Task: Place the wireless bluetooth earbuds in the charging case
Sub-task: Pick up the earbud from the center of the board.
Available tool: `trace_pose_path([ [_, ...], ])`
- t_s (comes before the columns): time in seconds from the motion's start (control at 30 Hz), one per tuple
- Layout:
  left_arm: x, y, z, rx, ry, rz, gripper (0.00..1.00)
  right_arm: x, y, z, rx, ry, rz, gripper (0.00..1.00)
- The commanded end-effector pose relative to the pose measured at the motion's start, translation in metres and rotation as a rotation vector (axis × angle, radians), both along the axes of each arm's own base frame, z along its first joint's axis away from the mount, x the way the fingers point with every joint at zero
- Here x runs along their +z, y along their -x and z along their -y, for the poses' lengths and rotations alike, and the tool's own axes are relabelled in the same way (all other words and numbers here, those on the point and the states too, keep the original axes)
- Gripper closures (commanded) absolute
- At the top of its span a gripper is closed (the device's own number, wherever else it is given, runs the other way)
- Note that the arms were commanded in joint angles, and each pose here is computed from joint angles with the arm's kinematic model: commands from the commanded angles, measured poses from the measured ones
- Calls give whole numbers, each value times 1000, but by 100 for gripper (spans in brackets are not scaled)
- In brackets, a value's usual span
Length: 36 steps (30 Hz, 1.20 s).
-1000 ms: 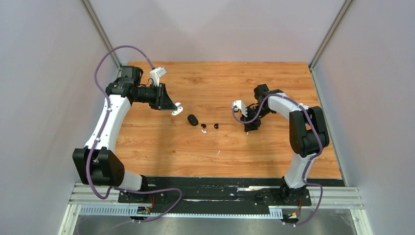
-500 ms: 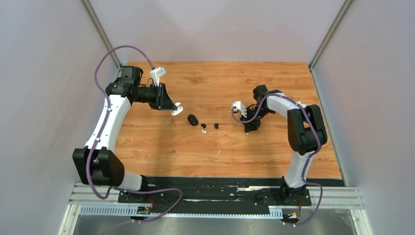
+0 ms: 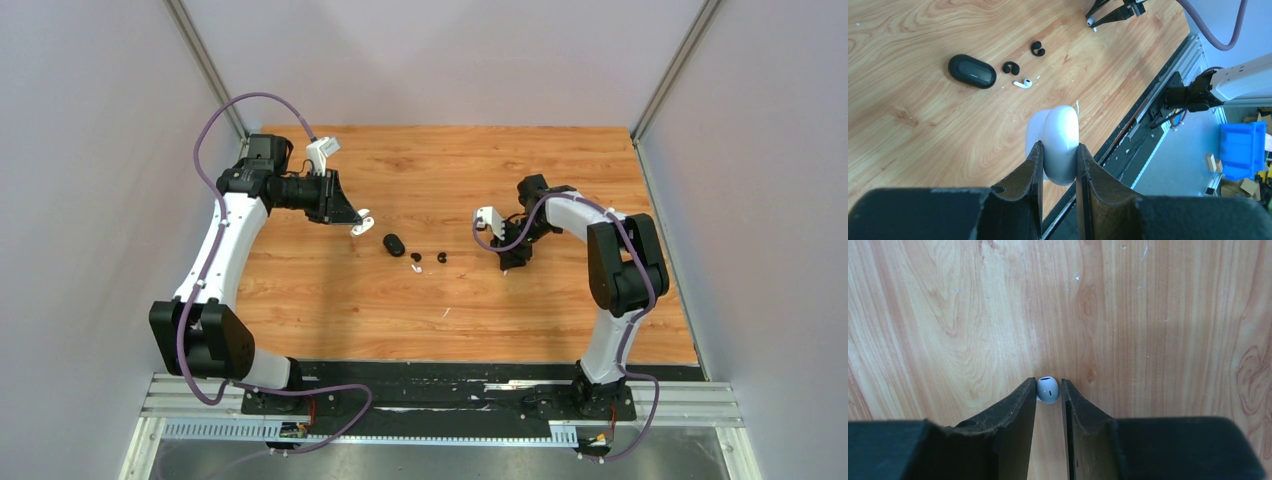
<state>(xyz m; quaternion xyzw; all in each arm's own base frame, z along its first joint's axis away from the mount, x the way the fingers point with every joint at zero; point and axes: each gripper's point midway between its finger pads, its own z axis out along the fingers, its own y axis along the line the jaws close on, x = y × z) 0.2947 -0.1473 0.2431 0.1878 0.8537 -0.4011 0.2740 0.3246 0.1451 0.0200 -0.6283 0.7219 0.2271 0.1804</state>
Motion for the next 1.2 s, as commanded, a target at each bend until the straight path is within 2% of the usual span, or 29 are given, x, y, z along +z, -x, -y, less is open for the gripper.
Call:
trace_pose_path([
  [0.0, 8, -5, 0, -5, 22, 34, 90, 9, -9, -4, -27, -18, 42, 72],
  [0.3, 6, -5, 1, -7, 24, 30, 90, 12, -9, -1, -40, -8, 55, 70],
  [0.53, 6, -6, 2, -8, 28, 28, 90, 23, -21, -1, -133, -22, 58, 69],
  [1.17, 5, -8, 3, -9, 41, 19, 90, 9, -11, 6, -180, 12, 38, 74],
])
